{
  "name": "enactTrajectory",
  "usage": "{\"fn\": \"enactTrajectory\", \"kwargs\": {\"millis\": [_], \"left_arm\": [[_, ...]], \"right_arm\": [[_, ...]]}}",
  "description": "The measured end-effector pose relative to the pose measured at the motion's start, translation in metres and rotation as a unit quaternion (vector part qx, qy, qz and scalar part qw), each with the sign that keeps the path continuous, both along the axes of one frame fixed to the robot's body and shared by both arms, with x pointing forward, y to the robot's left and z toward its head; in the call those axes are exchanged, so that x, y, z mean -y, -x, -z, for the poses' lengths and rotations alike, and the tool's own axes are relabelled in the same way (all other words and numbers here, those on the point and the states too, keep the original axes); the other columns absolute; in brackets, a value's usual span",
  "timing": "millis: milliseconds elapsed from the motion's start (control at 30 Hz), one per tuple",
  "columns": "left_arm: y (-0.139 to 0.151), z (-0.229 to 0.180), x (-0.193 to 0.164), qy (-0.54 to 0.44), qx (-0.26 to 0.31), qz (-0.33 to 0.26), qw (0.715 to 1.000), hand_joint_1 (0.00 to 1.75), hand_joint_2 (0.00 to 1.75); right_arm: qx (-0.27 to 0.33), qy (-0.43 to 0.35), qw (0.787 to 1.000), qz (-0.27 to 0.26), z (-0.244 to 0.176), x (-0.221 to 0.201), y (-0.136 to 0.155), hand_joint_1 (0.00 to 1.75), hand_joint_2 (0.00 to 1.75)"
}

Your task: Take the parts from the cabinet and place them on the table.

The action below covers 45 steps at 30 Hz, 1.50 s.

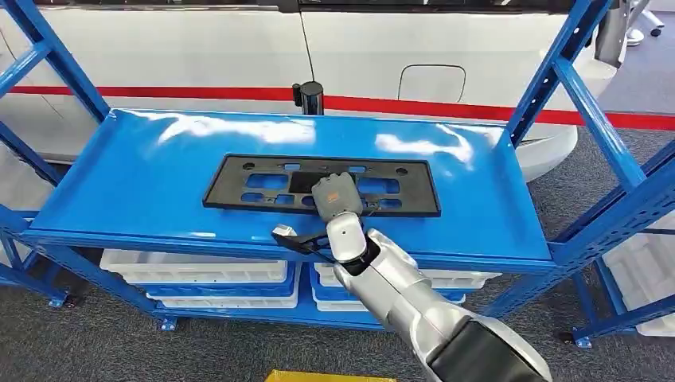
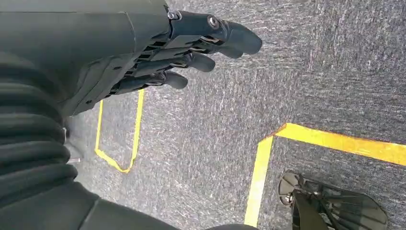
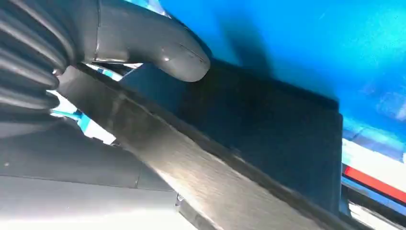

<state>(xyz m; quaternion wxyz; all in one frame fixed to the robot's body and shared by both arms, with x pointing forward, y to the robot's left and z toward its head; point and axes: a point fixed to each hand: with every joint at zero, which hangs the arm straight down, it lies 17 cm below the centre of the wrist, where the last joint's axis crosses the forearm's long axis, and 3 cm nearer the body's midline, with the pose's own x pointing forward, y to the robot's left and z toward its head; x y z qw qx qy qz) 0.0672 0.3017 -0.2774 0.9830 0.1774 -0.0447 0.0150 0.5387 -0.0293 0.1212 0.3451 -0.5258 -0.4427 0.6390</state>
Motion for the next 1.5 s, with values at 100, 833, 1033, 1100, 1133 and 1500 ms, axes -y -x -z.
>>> {"fn": "enactTrajectory", "kwargs": {"millis": [100,833,1033,1100,1133,1500], "left_arm": [[0.0,0.0,0.0,0.0,0.002,0.0,1.0,0.0,1.75],[-0.006,0.0,0.003,0.002,0.015,0.022,1.0,0.0,1.75],[-0.006,0.0,0.003,0.002,0.016,0.022,1.0,0.0,1.75],[-0.006,0.0,0.003,0.001,0.016,0.022,1.0,0.0,1.75],[-0.006,-0.001,0.002,0.0,0.017,0.022,1.0,0.0,1.75],[-0.022,-0.005,-0.002,-0.018,0.072,0.036,0.997,0.0,0.0]], "right_arm": [[0.024,-0.021,0.999,-0.003,-0.009,-0.002,-0.001,1.75,1.75],[0.162,-0.451,0.871,-0.105,-0.129,0.007,0.043,1.75,1.75],[0.187,-0.489,0.845,-0.111,-0.151,0.025,0.054,1.75,1.75],[0.178,-0.532,0.819,-0.123,-0.156,0.028,0.06,1.75,1.75],[0.171,-0.554,0.804,-0.132,-0.159,0.028,0.063,1.75,1.75],[0.033,-0.768,0.579,-0.274,-0.215,0.03,0.118,1.75,1.75]]}}
